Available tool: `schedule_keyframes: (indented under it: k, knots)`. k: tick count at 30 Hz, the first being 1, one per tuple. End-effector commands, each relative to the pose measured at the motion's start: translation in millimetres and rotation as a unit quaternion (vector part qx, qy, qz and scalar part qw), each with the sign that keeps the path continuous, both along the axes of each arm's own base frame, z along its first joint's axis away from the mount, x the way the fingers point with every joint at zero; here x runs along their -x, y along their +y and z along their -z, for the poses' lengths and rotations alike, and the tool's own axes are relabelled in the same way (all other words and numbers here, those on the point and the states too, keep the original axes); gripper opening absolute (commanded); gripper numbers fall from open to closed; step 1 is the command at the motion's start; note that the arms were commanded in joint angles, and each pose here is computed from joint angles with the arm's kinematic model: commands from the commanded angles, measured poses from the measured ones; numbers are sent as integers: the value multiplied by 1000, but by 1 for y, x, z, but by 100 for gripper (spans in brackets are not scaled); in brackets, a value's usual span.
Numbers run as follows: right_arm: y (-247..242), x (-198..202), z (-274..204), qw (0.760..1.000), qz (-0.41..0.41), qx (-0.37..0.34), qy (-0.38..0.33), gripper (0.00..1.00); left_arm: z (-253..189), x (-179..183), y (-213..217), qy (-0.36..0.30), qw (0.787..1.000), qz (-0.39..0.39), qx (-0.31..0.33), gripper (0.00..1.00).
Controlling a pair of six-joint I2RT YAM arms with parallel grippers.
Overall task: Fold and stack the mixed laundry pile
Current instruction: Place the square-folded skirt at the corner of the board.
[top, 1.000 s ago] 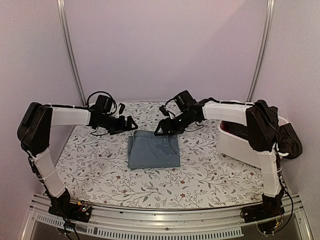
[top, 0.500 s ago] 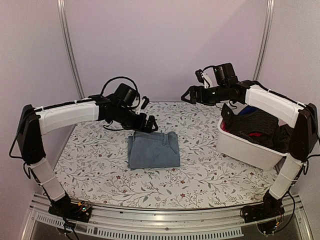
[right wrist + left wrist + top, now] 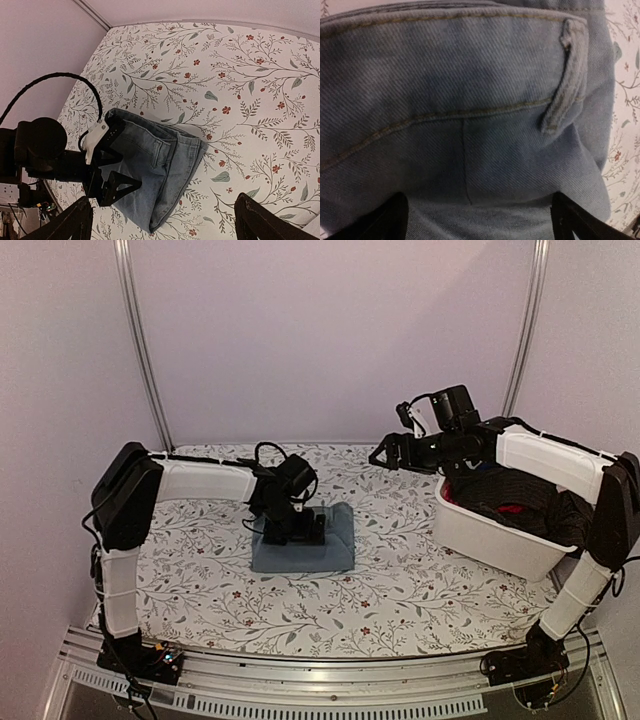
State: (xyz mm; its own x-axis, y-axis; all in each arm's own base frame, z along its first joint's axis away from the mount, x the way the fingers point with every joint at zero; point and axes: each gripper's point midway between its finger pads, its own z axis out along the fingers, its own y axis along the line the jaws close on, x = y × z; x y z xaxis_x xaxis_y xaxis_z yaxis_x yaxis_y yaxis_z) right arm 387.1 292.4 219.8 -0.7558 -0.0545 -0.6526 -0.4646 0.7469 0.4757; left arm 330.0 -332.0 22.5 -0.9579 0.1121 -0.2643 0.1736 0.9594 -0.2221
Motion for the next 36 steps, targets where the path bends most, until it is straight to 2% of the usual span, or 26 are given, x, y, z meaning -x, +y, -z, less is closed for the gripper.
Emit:
schedule_keyframes:
  k: [1, 10, 16, 22, 26, 31, 33, 36]
  knots:
    - [-5, 2, -25, 999, 6, -13, -32, 98, 45, -41, 119, 28, 990, -110, -82, 100]
    - [-11, -6, -23, 999, 14, -9, -33, 98, 48, -120, 256, 7, 981, -164, -100, 100]
    - [-16, -16, -22, 999, 21, -12, -28, 98, 52, -170, 323, 1, 971, -224, -86, 100]
    - [-17, -26, -22, 999, 24, -11, -23, 98, 52, -212, 374, -14, 967, -234, -102, 100]
    - [-14, -28, -20, 999, 21, -14, -19, 98, 40, -229, 383, -29, 967, -238, -85, 100]
    - [-10, -30, -26, 999, 12, -21, -24, 98, -36, -252, 363, -110, 968, -222, -41, 100]
    - [-9, -31, -35, 999, 5, -23, -32, 98, -68, -245, 357, -128, 966, -220, -37, 100]
    - [-7, -31, -47, 999, -5, -25, -48, 98, -93, -216, 360, -129, 964, -228, -44, 100]
